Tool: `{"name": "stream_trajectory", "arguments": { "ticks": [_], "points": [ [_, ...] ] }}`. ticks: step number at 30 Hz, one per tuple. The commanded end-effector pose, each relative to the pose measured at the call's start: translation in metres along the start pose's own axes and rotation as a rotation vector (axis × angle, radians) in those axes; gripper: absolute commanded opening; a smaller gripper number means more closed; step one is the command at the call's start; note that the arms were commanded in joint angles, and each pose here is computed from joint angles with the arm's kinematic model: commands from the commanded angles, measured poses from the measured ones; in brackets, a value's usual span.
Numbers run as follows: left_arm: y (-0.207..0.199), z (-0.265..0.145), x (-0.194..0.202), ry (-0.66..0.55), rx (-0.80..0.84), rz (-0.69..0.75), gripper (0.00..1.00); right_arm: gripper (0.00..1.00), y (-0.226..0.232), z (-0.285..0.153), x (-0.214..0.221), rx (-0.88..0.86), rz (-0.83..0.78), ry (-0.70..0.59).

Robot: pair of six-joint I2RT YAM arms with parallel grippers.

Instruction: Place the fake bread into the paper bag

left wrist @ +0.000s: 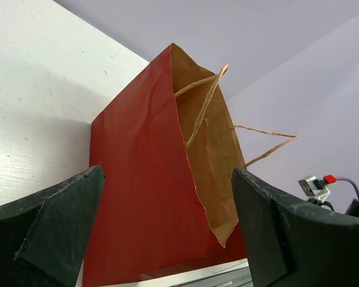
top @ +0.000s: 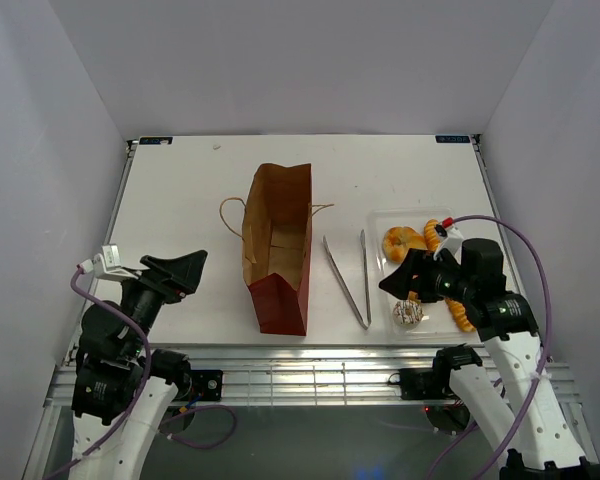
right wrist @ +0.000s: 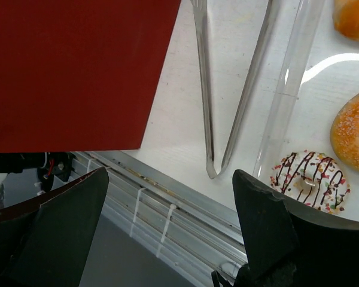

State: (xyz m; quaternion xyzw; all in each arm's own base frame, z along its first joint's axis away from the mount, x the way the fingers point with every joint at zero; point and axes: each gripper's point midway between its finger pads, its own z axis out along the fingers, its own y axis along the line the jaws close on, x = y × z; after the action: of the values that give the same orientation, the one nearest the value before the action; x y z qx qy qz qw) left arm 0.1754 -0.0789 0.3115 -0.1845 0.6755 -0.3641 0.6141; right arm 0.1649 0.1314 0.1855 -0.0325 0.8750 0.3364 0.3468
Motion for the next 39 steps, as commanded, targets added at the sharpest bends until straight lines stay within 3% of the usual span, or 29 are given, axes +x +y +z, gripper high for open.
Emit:
{"name": "stream_trajectory", "arguments": {
  "ticks": [1,6,11,15,22,32,36,39],
  "points": [
    [-0.006,-0.005,-0.002,0.023,0.012,0.066,0.98,0.90,-0.004,0.018,-0.001,-0.032,0.014,0.015],
    [-0.001,0.000,0.006,0.069,-0.007,0.071,0.98,0.90,-0.037,0.040,0.003,0.120,0.019,0.056],
    [-0.002,0.006,0.015,0.092,0.030,0.061,0.98,0.90,-0.021,0.070,0.017,0.165,-0.061,0.112],
    [-0.003,0.009,0.019,0.112,0.034,0.054,0.98,0.90,-0.039,0.093,0.021,0.281,-0.109,0.094],
    [-0.001,0.009,0.022,0.121,0.029,0.053,0.98,0.90,-0.051,0.124,0.041,0.334,-0.200,0.141],
    [-0.007,0.008,0.018,0.117,0.045,0.055,0.98,0.90,-0.052,0.157,0.046,0.342,-0.331,0.088],
    [-0.008,0.008,0.017,0.118,0.046,0.057,0.98,0.99,-0.058,0.166,0.051,0.385,-0.356,0.097],
    [-0.009,0.008,0.016,0.114,0.049,0.054,0.98,1.00,-0.067,0.168,0.060,0.421,-0.376,0.109]
  ]
}}
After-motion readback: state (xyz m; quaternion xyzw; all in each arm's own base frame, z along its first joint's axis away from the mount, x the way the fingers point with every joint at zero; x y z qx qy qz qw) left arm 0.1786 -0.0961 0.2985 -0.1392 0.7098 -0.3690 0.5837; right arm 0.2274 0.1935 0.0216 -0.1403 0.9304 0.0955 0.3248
